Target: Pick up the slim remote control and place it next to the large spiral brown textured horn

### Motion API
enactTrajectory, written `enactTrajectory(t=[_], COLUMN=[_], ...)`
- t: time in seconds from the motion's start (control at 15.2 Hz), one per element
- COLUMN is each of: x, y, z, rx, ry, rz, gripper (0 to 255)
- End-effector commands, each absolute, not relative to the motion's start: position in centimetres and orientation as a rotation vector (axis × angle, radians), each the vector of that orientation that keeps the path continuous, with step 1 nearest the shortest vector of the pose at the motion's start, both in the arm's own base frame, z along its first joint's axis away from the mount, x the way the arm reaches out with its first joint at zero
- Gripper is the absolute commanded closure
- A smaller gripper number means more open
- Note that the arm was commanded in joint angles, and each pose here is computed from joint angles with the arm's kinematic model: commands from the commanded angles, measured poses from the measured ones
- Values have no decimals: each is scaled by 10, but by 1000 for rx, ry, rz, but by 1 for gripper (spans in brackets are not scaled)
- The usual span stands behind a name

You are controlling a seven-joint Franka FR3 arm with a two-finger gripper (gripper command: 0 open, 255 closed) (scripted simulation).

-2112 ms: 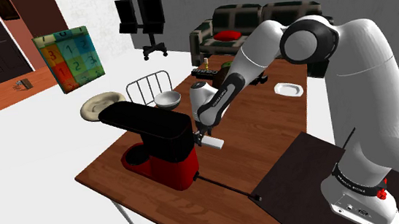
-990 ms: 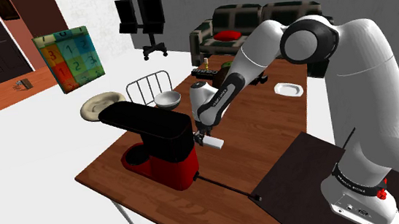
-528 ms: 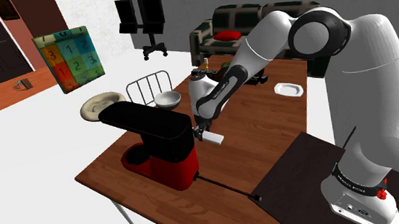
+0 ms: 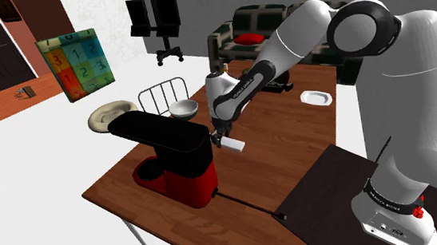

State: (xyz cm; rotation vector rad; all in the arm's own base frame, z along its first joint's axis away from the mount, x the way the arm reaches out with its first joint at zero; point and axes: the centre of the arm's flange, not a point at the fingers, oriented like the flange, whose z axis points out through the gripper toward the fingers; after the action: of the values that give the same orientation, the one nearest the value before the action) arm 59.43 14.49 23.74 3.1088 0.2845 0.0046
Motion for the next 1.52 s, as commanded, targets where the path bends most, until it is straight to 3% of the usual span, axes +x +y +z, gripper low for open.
enactTrajectory(t=[0.0, 1.45], x=[595, 595], y=[145, 145], z=[249, 365], rx=[3109, 3109], ry=[285, 285], rz=[5, 5], gripper=[255, 255])
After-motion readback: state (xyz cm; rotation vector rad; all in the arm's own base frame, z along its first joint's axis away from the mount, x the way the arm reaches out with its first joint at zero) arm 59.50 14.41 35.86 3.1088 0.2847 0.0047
